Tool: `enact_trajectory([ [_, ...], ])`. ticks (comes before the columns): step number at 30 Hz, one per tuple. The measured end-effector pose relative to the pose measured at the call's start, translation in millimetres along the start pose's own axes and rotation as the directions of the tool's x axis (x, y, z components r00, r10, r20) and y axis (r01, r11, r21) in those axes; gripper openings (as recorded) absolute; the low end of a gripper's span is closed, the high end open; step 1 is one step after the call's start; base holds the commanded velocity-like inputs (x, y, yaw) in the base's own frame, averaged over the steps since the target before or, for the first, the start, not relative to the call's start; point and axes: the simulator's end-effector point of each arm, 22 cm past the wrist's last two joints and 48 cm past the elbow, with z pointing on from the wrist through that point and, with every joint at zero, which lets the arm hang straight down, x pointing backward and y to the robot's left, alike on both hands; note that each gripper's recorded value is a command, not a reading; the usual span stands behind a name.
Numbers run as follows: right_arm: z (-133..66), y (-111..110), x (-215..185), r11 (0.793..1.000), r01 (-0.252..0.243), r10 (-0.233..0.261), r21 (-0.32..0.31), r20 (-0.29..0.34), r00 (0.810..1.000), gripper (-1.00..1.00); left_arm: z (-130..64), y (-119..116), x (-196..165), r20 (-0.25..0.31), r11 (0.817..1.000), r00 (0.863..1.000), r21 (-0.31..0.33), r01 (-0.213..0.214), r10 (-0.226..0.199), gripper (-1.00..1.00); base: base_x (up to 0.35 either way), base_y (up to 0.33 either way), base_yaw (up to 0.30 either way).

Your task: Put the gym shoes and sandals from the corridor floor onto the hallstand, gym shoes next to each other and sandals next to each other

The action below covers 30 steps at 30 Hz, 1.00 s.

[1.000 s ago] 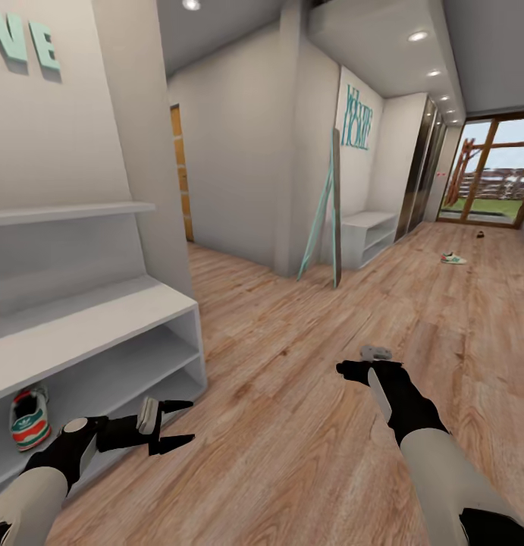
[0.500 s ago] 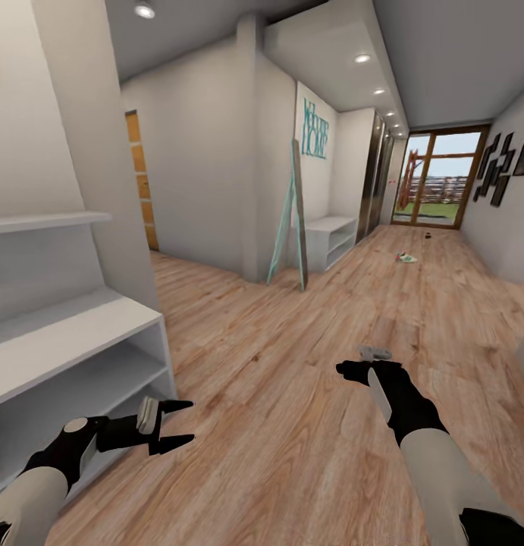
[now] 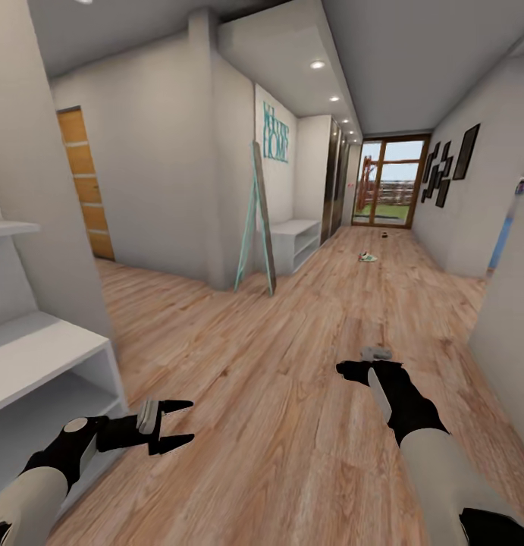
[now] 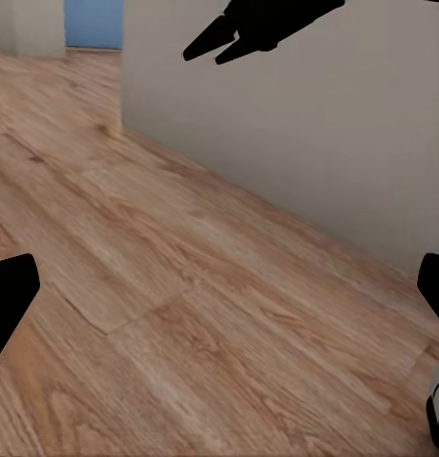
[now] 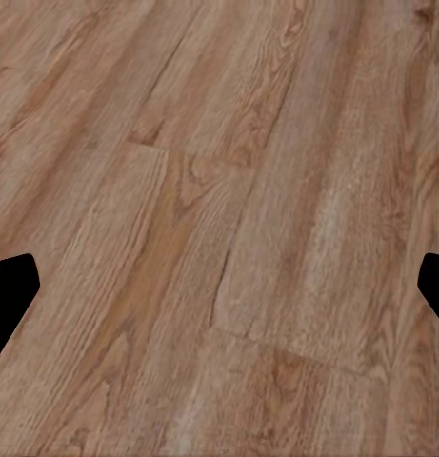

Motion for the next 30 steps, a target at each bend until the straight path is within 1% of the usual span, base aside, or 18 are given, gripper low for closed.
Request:
enact_trajectory([
  [24,-8.9,1,-10,1.0,-0.001,0.001,-0.002,0.019,1.0,1.0,-1.5,0,-10,0.009,1.0,1.0,-0.011,-0.014,0.014,1.0,0.347,0.0,-0.291],
  [26,-9.6,1,-10,1.0,-0.001,0.001,-0.002,0.021,1.0,1.0,-2.7,9,-12,0.014,0.999,1.0,-0.052,-0.004,0.005,1.0,0.348,0.0,-0.291],
  [27,-10.0,1,-11,1.0,-0.001,0.001,-0.002,0.021,1.0,1.0,-3.8,16,-13,0.017,0.996,1.0,-0.087,0.006,-0.005,1.0,0.348,0.0,-0.291],
  [29,-10.7,1,-12,1.0,-0.001,0.001,-0.002,0.023,1.0,1.0,-5.2,26,-14,0.02,0.991,1.0,-0.131,0.02,-0.017,1.0,0.348,0.0,-0.291],
  [30,-11.2,1,-12,1.0,-0.001,0.001,-0.003,0.025,1.0,1.0,-8.7,45,-14,0.023,0.976,0.999,-0.215,0.045,-0.041,1.0,0.348,0.0,-0.29],
])
